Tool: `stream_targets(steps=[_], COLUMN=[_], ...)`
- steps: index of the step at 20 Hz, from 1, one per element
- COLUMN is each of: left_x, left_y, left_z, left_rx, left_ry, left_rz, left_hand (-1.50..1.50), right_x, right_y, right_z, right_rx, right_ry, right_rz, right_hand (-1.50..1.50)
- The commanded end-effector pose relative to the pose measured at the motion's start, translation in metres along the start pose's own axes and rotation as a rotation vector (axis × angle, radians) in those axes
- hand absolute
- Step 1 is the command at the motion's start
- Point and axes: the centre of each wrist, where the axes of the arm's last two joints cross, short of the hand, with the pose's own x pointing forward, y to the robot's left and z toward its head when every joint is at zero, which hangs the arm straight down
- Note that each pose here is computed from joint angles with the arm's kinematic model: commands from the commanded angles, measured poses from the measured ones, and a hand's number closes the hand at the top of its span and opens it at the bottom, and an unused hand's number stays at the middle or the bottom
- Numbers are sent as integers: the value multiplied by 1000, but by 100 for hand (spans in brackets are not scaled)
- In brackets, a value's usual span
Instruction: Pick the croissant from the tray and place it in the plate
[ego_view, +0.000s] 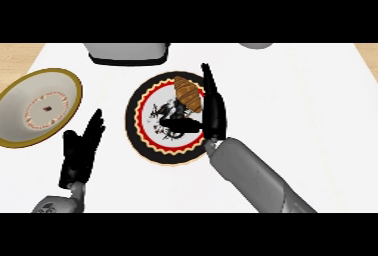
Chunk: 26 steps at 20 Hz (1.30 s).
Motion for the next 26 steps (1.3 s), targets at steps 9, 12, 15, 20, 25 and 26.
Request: stream_targets(steps=[9,12,15,20,25,26], left_x=[10,-12,4,9,-13,10], left_y=[4,-4,6,6,8,17], left_z=[2,4,8,15,0,1], left_rx=[1,-21,8,12,15,6], left_ry=[-14,15,8,11,14,10], left_rz=[0,1,3,15,4,6], left_hand=[0,0,0,0,0,0], right_x=[-34,-33,-43,-44,-61,-71], right_y=[2,1,-1,-12,-32,-28], right_z=[7,3,13,29,17,26], right_rx=[-79,-69,-79,-71,-122,-134], right_ry=[62,81,94,115,135,117], right_rz=[90,125,138,153,176,172], right_hand=[-150,-150,-150,-150,-150,-150])
